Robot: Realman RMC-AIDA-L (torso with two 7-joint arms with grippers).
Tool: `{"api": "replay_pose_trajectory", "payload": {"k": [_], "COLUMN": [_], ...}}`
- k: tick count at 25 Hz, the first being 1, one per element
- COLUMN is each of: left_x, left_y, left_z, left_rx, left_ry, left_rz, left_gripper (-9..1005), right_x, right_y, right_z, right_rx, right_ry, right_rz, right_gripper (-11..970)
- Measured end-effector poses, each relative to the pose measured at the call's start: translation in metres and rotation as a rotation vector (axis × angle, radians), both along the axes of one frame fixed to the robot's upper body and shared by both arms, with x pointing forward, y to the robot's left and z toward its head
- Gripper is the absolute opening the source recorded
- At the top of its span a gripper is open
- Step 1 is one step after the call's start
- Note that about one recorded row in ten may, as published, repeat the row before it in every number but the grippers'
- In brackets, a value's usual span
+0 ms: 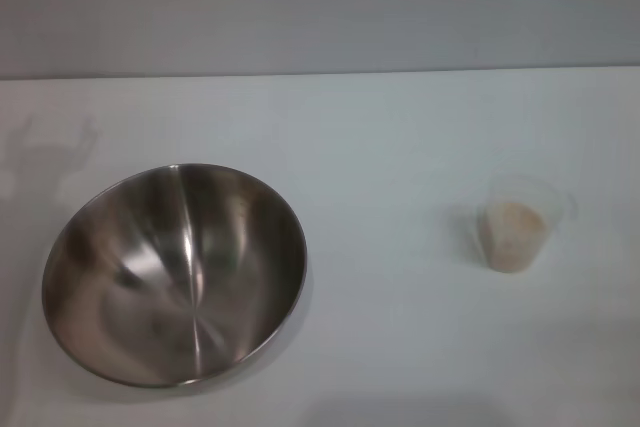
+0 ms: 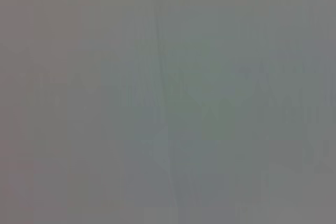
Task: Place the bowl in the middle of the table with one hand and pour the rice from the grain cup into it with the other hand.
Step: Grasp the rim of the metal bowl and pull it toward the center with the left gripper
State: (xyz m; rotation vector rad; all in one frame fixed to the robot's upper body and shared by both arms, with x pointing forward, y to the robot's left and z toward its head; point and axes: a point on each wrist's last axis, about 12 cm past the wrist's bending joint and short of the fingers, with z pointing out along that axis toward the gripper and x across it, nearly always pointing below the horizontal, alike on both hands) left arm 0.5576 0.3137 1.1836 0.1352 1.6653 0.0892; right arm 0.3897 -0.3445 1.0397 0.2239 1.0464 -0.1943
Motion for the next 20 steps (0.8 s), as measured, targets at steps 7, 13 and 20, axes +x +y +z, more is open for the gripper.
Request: {"api": "replay_pose_trajectory", "payload": {"k": [7, 13, 20], "left_x": [0.000, -0.004, -0.022], "left_y": [-0.010, -0.005, -0.002], "left_z": [0.034, 0.049, 0.048], "left_rx": [0.000, -0.050, -0.066], "left_ry": [0.158, 0.331, 0.403], "left_rz": [-0.030, -0.105, -0.243], "left_gripper": [830, 831, 831], "right_x": [0.001, 0.001, 0.001], "right_y": [0.000, 0.000, -0.001], "right_z": [0.000, 0.000, -0.001], "right_rx": [0.002, 0.002, -0.002], "right_ry": [0.004, 0.004, 0.009], "right_rz": [0.002, 0.001, 0.001], "right_gripper": [819, 819, 818]}}
